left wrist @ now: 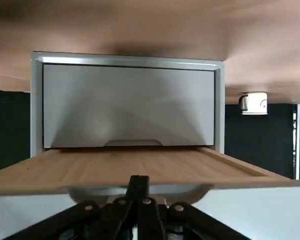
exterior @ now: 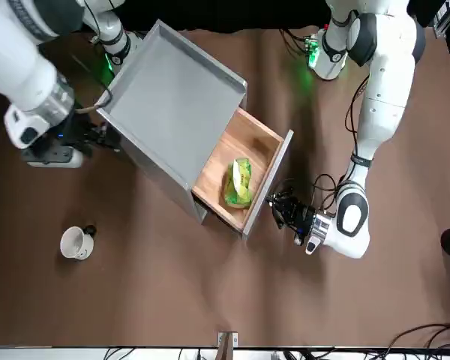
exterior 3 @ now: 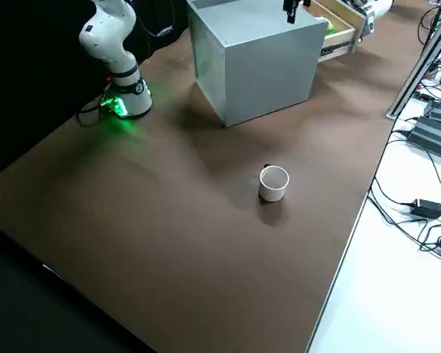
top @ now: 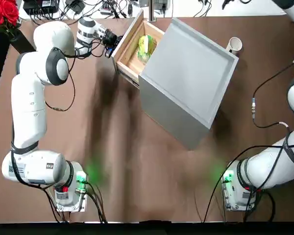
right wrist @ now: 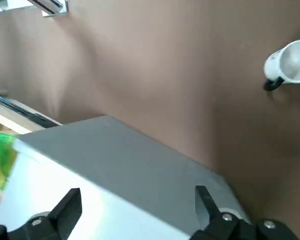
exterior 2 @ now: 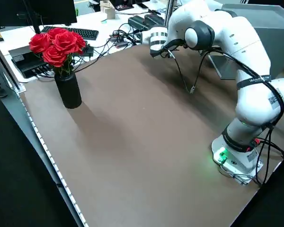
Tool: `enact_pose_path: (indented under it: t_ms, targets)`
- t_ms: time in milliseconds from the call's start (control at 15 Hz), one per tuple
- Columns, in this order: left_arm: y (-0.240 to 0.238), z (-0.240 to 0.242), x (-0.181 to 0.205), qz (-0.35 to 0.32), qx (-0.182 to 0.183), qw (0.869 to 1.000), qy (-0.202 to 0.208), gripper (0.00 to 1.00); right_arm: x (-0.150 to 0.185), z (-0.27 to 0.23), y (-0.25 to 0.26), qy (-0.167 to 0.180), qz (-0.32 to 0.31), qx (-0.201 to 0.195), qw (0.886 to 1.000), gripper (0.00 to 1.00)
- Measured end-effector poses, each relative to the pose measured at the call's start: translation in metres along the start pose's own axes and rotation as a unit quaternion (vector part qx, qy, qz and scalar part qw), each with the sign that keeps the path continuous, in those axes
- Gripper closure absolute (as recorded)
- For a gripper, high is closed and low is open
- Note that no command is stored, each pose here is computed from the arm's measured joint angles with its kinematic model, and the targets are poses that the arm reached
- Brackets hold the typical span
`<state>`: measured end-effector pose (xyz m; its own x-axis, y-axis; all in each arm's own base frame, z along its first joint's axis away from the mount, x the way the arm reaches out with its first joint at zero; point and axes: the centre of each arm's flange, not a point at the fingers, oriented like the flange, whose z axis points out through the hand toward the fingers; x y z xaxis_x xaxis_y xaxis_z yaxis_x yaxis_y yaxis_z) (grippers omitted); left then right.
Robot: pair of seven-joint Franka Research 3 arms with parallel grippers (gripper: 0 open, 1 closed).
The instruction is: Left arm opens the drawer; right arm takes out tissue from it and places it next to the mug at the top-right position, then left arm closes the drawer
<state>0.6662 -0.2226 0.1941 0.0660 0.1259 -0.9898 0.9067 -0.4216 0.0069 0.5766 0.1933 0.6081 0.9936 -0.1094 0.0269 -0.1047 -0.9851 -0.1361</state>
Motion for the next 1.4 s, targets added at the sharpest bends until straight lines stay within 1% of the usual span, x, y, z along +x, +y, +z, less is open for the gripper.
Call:
enact_pose_path:
  t_ms: [67,200,267,333,400,467,800,1200,1333,1400]
  targets:
    - [0.0,0.0,0.0,0.0,0.0,1.0,0.0,0.99,-0.002,0.003,-0.017,0.001,0.012,0.002,1.0,0.0]
    - [0.0,0.0,0.0,0.001,0.001,1.0,0.0,0.96,-0.007,0.01,-0.052,0.015,0.031,0.014,0.999,0.0]
    - [-0.001,0.0,0.0,0.003,0.004,1.0,0.0,0.9,-0.01,0.014,-0.068,0.021,0.038,0.02,0.999,0.0]
    - [-0.003,0.001,0.001,0.011,0.01,1.0,-0.001,0.74,-0.015,0.023,-0.091,0.027,0.05,0.027,0.998,0.0]
    - [-0.004,0.001,0.002,0.011,0.012,1.0,-0.003,0.66,-0.016,0.027,-0.099,0.029,0.054,0.03,0.998,0.0]
    - [-0.005,0.001,0.003,0.012,0.013,1.0,-0.004,0.64,-0.017,0.03,-0.106,0.033,0.056,0.034,0.997,0.0]
    - [-0.012,-0.004,0.012,0.017,0.022,1.0,-0.008,0.64,-0.025,0.042,-0.14,0.048,0.057,0.053,0.996,0.0]
    - [-0.021,-0.028,0.031,0.026,0.017,0.999,0.016,0.59,-0.036,0.053,-0.182,0.047,0.063,0.064,0.995,0.0]
    - [-0.023,-0.041,0.032,0.026,0.017,0.999,0.033,0.56,-0.038,0.061,-0.195,0.045,0.061,0.065,0.995,0.0]
    - [-0.023,-0.051,0.03,0.028,0.015,0.998,0.045,0.5,-0.039,0.066,-0.202,0.043,0.058,0.065,0.995,0.0]
